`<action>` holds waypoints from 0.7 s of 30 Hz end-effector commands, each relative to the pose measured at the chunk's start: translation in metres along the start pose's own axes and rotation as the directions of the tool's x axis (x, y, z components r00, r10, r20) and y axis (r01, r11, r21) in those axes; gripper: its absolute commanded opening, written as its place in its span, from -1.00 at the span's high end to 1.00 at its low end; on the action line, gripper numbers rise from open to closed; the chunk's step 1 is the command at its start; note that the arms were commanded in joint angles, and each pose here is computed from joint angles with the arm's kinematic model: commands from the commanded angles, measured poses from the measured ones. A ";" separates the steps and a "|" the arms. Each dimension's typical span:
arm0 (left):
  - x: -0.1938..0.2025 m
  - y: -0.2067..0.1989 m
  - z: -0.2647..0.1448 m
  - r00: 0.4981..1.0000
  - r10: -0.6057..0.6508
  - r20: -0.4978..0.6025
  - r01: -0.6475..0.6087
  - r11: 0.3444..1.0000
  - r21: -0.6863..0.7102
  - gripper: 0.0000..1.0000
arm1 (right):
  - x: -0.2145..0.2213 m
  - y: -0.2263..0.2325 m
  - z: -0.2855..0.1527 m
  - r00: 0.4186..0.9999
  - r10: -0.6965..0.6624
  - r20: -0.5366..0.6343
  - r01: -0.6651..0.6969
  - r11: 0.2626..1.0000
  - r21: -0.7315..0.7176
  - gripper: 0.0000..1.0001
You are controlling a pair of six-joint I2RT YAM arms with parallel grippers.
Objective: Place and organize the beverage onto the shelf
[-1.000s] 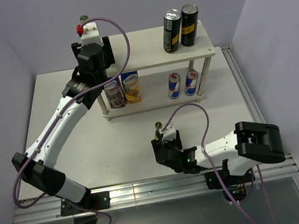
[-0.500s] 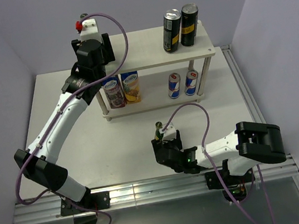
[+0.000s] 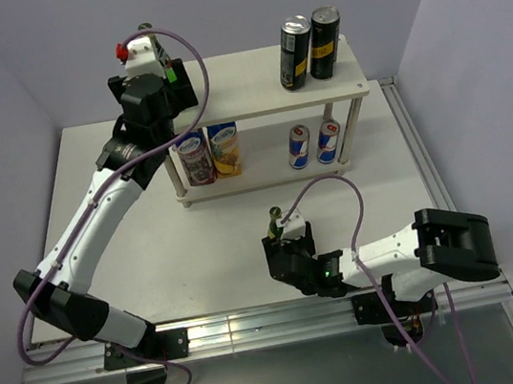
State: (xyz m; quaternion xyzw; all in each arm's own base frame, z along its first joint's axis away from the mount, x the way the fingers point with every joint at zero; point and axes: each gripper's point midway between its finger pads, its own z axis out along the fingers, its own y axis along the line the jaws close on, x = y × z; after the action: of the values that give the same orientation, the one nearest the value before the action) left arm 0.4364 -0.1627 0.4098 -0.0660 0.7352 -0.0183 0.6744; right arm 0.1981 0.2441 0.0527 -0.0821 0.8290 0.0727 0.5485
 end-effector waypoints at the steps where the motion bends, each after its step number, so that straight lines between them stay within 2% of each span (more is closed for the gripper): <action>1: -0.033 0.009 -0.030 0.993 -0.107 0.055 0.105 0.994 0.032 -0.99 | -0.059 0.012 -0.007 0.974 0.172 0.144 -0.174 0.985 -0.002 1.00; 4: -0.034 0.015 -0.048 0.991 -0.130 0.044 0.128 0.991 0.045 -0.99 | -0.077 0.013 -0.018 0.973 0.173 0.151 -0.172 0.985 -0.017 1.00; 5: -0.029 0.016 -0.054 0.992 -0.125 0.021 0.123 0.991 0.049 -0.99 | -0.098 0.018 -0.026 0.960 0.224 0.170 -0.220 0.975 -0.039 1.00; 7: -0.031 0.022 -0.070 0.989 -0.146 0.011 0.145 0.988 0.056 -0.99 | -0.114 0.017 -0.037 0.961 0.216 0.176 -0.211 0.976 -0.047 1.00; 8: -0.024 0.027 -0.076 0.991 -0.134 -0.016 0.134 0.990 0.043 -0.99 | -0.142 0.021 -0.049 0.945 0.255 0.204 -0.244 0.967 -0.079 1.00; 13: -0.030 0.042 -0.110 0.988 -0.153 -0.015 0.153 0.984 0.090 -0.99 | -0.217 0.023 -0.090 0.913 0.295 0.281 -0.264 0.954 -0.145 1.00; 19: -0.034 0.062 -0.134 0.993 -0.118 0.015 0.116 0.988 0.105 -0.99 | -0.312 0.042 -0.122 0.885 0.272 0.378 -0.195 0.954 -0.229 1.00; 21: -0.025 0.068 -0.137 0.995 -0.097 0.023 0.094 0.991 0.099 -0.99 | -0.335 0.044 -0.119 0.886 0.236 0.399 -0.160 0.963 -0.216 1.00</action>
State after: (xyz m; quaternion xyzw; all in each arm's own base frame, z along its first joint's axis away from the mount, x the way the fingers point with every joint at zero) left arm 0.3035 -0.1036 0.4508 -0.0909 0.7160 -0.0980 0.6852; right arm 0.1966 0.2841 0.3386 -0.0480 0.7251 0.2066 0.6552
